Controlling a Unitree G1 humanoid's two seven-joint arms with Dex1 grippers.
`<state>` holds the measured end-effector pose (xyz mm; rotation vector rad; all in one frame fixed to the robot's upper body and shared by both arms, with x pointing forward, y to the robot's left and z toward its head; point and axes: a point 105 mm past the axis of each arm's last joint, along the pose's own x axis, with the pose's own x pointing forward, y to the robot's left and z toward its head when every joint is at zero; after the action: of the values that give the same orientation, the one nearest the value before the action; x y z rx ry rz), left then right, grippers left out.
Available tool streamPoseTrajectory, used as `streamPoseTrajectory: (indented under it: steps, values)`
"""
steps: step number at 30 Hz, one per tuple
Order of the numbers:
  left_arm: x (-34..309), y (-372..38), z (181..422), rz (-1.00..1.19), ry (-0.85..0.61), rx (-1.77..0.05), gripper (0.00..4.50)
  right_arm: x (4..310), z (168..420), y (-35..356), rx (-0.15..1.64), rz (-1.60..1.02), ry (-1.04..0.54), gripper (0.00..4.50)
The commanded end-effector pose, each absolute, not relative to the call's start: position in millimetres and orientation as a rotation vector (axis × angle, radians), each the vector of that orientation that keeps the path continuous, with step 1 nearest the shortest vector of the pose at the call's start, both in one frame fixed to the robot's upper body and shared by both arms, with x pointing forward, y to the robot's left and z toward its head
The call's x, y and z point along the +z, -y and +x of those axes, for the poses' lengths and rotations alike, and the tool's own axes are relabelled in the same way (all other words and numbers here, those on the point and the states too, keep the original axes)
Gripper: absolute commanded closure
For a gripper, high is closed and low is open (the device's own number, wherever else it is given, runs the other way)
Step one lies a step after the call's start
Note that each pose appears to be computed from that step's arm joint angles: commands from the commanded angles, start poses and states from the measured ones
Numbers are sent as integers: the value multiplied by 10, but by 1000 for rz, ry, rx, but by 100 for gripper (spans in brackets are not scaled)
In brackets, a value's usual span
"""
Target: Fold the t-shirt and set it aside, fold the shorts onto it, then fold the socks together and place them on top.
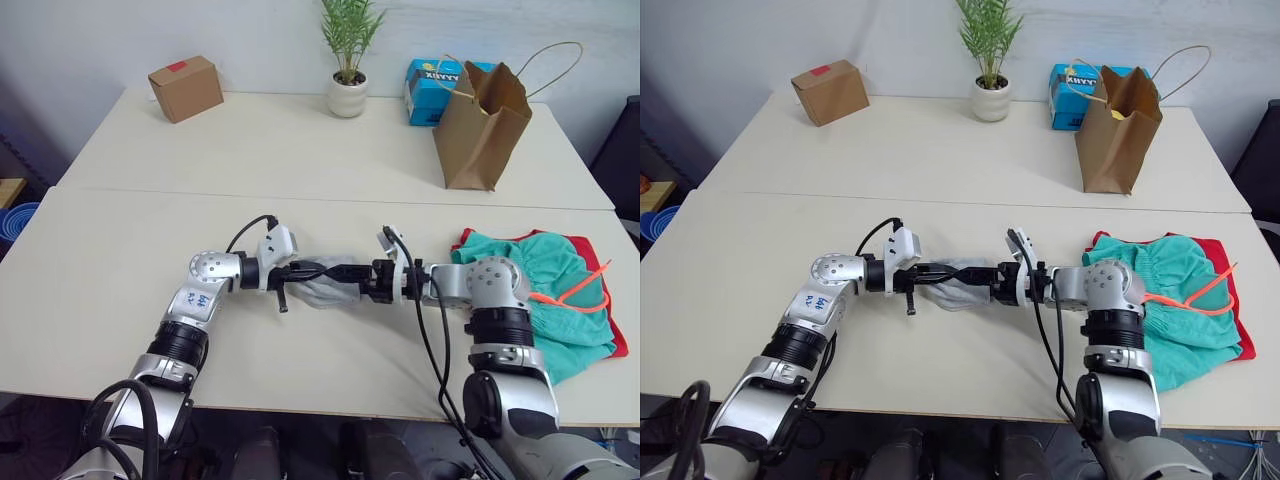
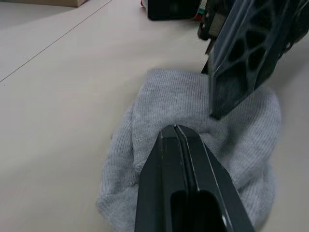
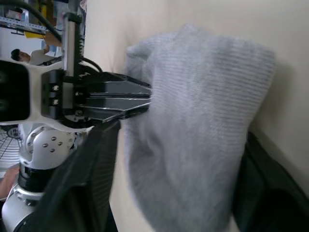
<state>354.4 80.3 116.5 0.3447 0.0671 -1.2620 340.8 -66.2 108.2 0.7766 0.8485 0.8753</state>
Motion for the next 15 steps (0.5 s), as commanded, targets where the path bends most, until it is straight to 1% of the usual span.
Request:
streamPoseTrajectory:
  steps: [1,2,5,6,7,8,9,12,15]
  values:
    - [1205,-858,3508,328,-64,-1261,450,1104,3361,714,877,747,-825,296]
    - [1204,-860,3503,324,-64,-1262,450,1111,3358,745,872,734,-811,336]
    - [1226,-856,3494,325,-45,-1262,450,1139,3355,857,846,718,-787,427]
    - [1438,-803,3484,241,49,-1264,450,1204,3295,992,851,675,-781,448]
    - [1636,-775,3470,171,135,-1259,432,1267,3238,1128,849,624,-776,450]
    - [1793,-759,3400,113,192,-1286,414,1355,3176,1270,856,583,-765,450]
    - [1882,-752,3341,81,220,-1309,400,1412,3131,1354,862,558,-760,450]
    - [1978,-773,3119,129,230,-1380,308,1680,3007,1673,877,519,-712,450]
    - [2236,-888,2992,50,289,-1355,224,2052,2836,2175,835,558,-645,450]
